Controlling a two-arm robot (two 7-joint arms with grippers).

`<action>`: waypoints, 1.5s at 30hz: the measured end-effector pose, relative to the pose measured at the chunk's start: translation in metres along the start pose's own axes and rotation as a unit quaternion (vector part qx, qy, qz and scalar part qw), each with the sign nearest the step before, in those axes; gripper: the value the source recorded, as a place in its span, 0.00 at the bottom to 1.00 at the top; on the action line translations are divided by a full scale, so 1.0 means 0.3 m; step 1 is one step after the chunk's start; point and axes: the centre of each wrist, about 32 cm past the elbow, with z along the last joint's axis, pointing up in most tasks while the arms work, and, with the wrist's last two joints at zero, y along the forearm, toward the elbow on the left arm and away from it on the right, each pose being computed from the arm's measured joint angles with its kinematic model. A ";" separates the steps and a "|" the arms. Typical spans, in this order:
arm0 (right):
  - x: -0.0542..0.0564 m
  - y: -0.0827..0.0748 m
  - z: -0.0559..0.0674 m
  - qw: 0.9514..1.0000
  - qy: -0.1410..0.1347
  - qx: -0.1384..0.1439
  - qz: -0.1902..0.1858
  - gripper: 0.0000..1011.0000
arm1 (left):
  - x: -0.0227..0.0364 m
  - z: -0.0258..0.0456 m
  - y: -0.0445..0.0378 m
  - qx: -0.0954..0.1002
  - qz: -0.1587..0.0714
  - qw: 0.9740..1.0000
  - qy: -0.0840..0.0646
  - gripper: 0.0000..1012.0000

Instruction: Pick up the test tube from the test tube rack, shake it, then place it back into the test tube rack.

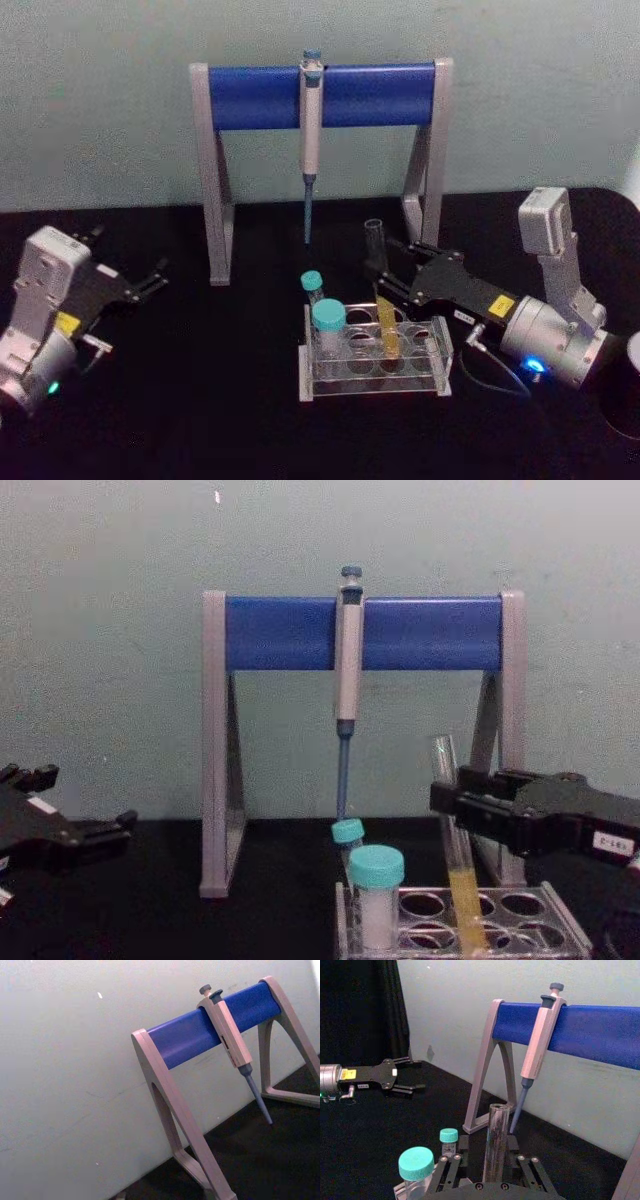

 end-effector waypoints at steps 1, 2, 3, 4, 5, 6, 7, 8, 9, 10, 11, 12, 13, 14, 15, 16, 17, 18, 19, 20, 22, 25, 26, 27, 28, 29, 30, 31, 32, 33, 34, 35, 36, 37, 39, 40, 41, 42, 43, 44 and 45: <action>0.000 0.000 0.000 1.000 0.000 0.000 0.000 0.50 | 0.000 0.000 0.000 0.000 0.000 1.000 0.000 0.99; 0.000 0.000 0.000 1.000 0.000 0.000 0.000 0.52 | 0.000 0.000 0.000 0.000 0.000 1.000 0.000 0.99; 0.000 0.000 0.000 1.000 0.000 0.000 0.000 0.53 | 0.000 0.000 0.000 0.000 0.000 1.000 0.000 0.99; 0.000 0.000 0.000 1.000 0.000 0.000 0.000 0.56 | 0.000 0.000 0.000 0.000 0.000 1.000 0.000 0.99; 0.000 0.000 0.000 1.000 0.000 0.000 0.000 0.62 | 0.000 0.000 0.000 0.000 0.000 1.000 0.000 0.99; 0.000 0.000 0.000 1.000 0.000 0.000 0.000 0.64 | 0.000 0.000 0.000 0.000 0.000 1.000 0.000 0.99; 0.000 0.000 0.000 1.000 0.000 0.000 0.000 0.67 | 0.000 0.000 0.000 0.000 0.000 1.000 0.000 0.99; 0.000 0.000 0.000 1.000 0.000 0.000 0.000 0.72 | 0.000 0.000 0.000 0.000 0.000 1.000 0.000 0.99; 0.000 0.000 0.000 1.000 0.000 0.000 0.000 0.73 | 0.000 0.000 0.000 0.000 0.000 1.000 0.000 0.99; 0.000 0.000 0.000 1.000 0.000 0.000 0.000 0.76 | 0.000 0.000 0.000 0.000 0.000 1.000 0.000 0.99; 0.000 0.000 0.000 1.000 0.000 0.000 0.000 0.78 | 0.000 0.000 0.000 0.000 0.000 1.000 0.000 0.99; 0.000 0.000 0.000 1.000 0.000 0.000 0.000 0.83 | 0.000 0.000 0.000 0.000 0.000 1.000 0.000 0.99; 0.000 0.000 0.000 1.000 0.000 0.000 0.000 0.85 | 0.000 0.000 0.000 0.000 0.000 1.000 0.000 0.99; 0.000 0.000 0.000 1.000 0.000 0.000 0.000 0.88 | 0.000 0.000 0.000 0.000 0.000 1.000 0.000 0.99; 0.000 0.000 0.000 1.000 0.000 0.000 0.000 0.91 | 0.000 0.000 0.000 0.000 0.000 1.000 0.000 0.99; 0.000 0.000 0.000 1.000 0.000 0.000 0.000 0.93 | 0.000 0.000 0.000 0.000 0.000 1.000 0.000 0.99; 0.000 0.000 0.000 1.000 0.000 0.000 0.000 0.96 | 0.000 0.000 0.000 0.000 0.000 1.000 0.000 0.99; 0.000 0.000 0.000 1.000 0.000 0.000 0.000 0.99 | 0.000 0.000 0.000 0.000 0.000 1.000 0.000 0.99; 0.000 0.000 0.000 1.000 0.000 0.000 0.000 0.99 | 0.000 0.000 0.000 0.000 0.000 1.000 0.000 0.99; 0.000 0.000 0.000 1.000 0.000 0.000 0.000 0.99 | 0.000 0.000 0.000 0.000 0.000 1.000 0.000 0.99; 0.000 0.000 0.000 1.000 0.000 0.000 0.000 0.99 | 0.000 0.000 0.000 0.000 0.000 1.000 0.000 0.99; 0.000 -0.001 -0.001 1.000 0.000 0.000 0.000 0.99 | 0.000 0.000 0.000 0.000 0.000 1.000 0.000 0.99; -0.001 -0.001 -0.001 1.000 0.000 0.001 0.000 0.99 | 0.000 0.000 0.000 0.000 0.000 1.000 0.000 0.99; -0.002 -0.002 0.001 1.000 -0.002 0.003 0.000 0.99 | 0.000 0.000 0.000 0.000 0.000 1.000 0.000 0.99; -0.003 -0.003 0.002 1.000 -0.003 0.004 0.000 0.99 | 0.000 0.000 0.000 0.000 0.000 1.000 0.000 0.99; -0.003 -0.004 0.004 1.000 -0.005 0.006 -0.001 0.99 | 0.000 0.000 0.000 0.000 0.000 1.000 0.000 0.99; -0.005 -0.006 0.009 1.000 -0.007 0.012 -0.004 0.99 | 0.000 0.000 0.000 0.000 0.000 1.000 0.000 0.99; -0.006 -0.008 0.011 1.000 -0.009 0.015 -0.006 0.99 | 0.000 0.000 0.000 0.000 0.000 1.000 0.000 0.99; -0.007 -0.009 0.013 1.000 -0.010 0.018 -0.008 0.99 | 0.000 0.000 0.000 0.000 0.000 1.000 0.000 0.99; -0.008 -0.011 0.017 1.000 -0.011 0.023 -0.010 0.99 | 0.000 0.000 0.000 0.000 0.000 1.000 0.000 0.99; -0.012 -0.015 0.027 0.999 -0.015 0.037 -0.017 0.99 | 0.000 0.000 0.000 0.000 0.000 1.000 0.000 0.99; -0.014 -0.017 0.032 0.999 -0.017 0.046 -0.021 0.99 | 0.000 0.000 0.000 0.000 0.000 1.000 0.000 0.99; -0.021 -0.022 0.042 0.997 -0.021 0.067 -0.033 0.99 | 0.000 0.000 0.000 0.000 0.000 1.000 0.000 0.99; -0.025 -0.024 0.047 0.996 -0.022 0.078 -0.039 0.99 | 0.000 0.000 0.000 0.000 0.000 1.000 0.000 0.99; -0.031 -0.028 0.058 0.993 -0.026 0.098 -0.056 0.99 | 0.000 0.000 0.000 0.000 0.000 1.000 0.000 0.99; -0.040 -0.031 0.069 0.990 -0.028 0.117 -0.080 0.99 | 0.000 0.000 0.000 0.000 0.000 1.000 0.000 0.99; -0.042 -0.034 0.077 0.987 -0.032 0.124 -0.095 0.99 | 0.000 0.000 0.000 0.000 0.000 1.000 0.000 0.99; -0.049 -0.036 0.085 0.983 -0.038 0.129 -0.122 0.99 | 0.000 0.000 0.000 0.000 0.000 1.000 0.000 0.99; -0.049 -0.036 0.085 0.983 -0.038 0.129 -0.122 0.99 | 0.000 0.000 0.000 0.000 0.000 1.000 0.000 0.99; -0.057 -0.036 0.094 0.978 -0.049 0.129 -0.157 0.99 | 0.000 0.000 0.000 0.000 0.000 1.000 0.000 0.99; -0.059 -0.037 0.098 0.975 -0.055 0.125 -0.173 0.99 | 0.000 0.000 0.000 0.000 0.000 1.000 0.000 0.99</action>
